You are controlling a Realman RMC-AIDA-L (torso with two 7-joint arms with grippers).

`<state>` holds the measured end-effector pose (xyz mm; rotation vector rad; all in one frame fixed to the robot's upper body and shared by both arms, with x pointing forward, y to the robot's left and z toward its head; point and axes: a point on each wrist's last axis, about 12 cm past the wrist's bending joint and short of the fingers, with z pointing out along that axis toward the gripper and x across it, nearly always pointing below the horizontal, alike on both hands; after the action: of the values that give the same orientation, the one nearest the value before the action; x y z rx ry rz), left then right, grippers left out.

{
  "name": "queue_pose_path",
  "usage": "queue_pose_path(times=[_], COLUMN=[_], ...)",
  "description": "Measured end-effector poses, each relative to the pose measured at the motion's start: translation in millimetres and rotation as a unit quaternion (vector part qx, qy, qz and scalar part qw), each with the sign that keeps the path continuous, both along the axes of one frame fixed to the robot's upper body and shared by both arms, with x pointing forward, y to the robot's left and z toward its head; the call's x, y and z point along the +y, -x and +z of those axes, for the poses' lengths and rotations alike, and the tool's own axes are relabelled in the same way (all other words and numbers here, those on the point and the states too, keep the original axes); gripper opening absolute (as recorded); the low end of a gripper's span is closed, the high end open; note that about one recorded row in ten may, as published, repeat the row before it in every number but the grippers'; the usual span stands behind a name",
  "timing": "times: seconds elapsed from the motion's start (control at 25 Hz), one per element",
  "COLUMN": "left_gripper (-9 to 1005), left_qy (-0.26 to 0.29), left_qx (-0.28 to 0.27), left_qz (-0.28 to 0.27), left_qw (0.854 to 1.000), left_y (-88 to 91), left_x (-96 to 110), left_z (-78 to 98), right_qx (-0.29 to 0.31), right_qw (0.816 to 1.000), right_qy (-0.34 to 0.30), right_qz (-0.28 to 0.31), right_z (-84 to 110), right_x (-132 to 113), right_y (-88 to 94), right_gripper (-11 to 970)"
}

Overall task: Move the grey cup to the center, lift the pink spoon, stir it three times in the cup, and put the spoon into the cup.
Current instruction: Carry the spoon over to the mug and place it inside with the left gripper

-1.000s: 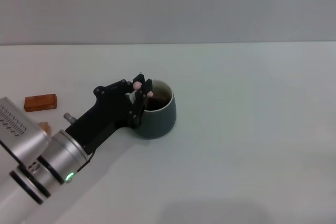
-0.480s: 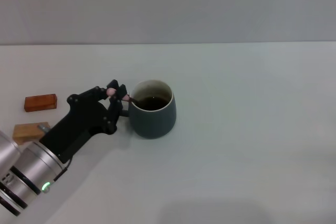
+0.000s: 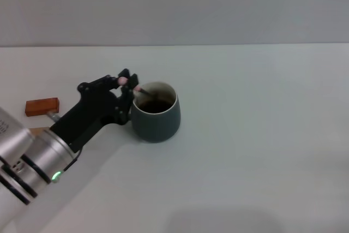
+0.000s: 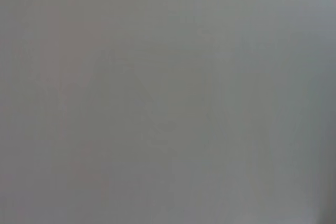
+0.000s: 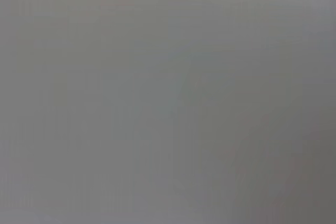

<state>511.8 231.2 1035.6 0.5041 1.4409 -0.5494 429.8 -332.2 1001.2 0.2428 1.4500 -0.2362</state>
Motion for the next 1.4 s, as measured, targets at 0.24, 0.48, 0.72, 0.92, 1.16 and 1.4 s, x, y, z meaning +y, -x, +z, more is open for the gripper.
queue_pose_path(times=[0.24,0.48,0.72,0.92,1.16,1.4], left_gripper=[146,147,147,147,146,147], left_qy=[0.001,0.007,0.014,0.003,-0.005,-0.015], left_qx=[-0.002,0.004,0.009,0.01,0.005,-0.009], left_qz=[-0.029,-0.041,-0.021,-0.003,0.011,0.005], left_qw=[1.0,0.999,1.0,1.0,1.0,1.0], left_y=[0.5,8.1,22.0,26.7,18.4,5.9], left_x=[-16.0,-21.9,-10.2,0.1,3.1,-3.5], left_z=[1.1,-1.6,-5.1,-7.6,-5.2,1.1], right_qx=[0.003,0.003,0.001,0.003,0.002,0.003], right_qw=[1.0,1.0,1.0,1.0,1.0,1.0], right_qy=[-0.001,0.0,0.001,0.002,-0.001,-0.003], right_qz=[-0.003,-0.004,0.001,0.011,0.012,0.011], right_z=[-1.2,-1.2,-0.4,-0.9,-0.9,-1.4], right_x=[-0.5,-1.3,-0.3,2.9,4.7,5.1], right_y=[3.0,3.2,1.0,0.1,0.1,1.7], right_gripper=[0,0,0,0,0,0])
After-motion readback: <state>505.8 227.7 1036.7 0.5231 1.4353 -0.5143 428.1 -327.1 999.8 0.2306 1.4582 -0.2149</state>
